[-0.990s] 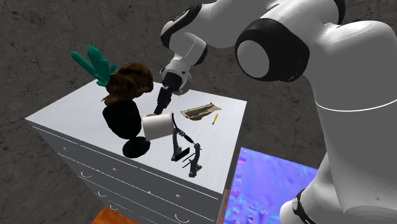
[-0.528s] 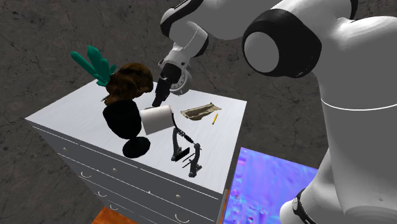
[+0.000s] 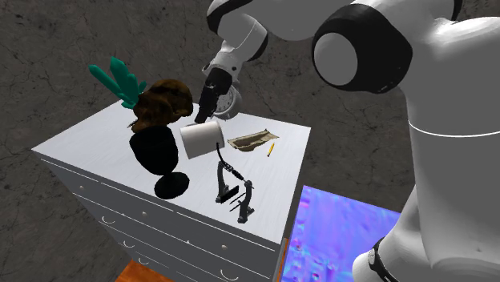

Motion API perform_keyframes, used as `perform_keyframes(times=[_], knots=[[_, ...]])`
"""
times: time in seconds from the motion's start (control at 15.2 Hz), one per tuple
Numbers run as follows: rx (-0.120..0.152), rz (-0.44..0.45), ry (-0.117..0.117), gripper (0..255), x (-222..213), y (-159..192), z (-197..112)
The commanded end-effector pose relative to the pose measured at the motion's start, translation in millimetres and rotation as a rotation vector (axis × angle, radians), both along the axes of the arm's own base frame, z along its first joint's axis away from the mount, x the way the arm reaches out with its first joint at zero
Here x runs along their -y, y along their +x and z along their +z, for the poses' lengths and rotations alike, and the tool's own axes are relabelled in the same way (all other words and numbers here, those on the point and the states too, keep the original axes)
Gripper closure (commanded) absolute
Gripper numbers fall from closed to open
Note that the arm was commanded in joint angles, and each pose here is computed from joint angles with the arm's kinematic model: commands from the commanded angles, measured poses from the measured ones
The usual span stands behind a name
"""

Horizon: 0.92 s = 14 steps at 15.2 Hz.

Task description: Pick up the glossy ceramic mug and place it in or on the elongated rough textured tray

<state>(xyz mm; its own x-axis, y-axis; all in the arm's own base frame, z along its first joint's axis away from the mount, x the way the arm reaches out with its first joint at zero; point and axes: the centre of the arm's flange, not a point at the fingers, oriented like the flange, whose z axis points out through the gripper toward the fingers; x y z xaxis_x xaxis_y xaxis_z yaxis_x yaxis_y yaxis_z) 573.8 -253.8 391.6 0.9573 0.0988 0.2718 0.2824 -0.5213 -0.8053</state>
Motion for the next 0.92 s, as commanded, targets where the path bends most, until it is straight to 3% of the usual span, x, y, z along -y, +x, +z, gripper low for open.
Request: perform_keyframes(times=[0.0,0.79,0.86], knots=[[0.000,0.000,0.000,255,21,-9,2],[0.000,0.000,0.000,255,165,-74,13],[-0.014,0.129,0.166,255,87,-65,42]])
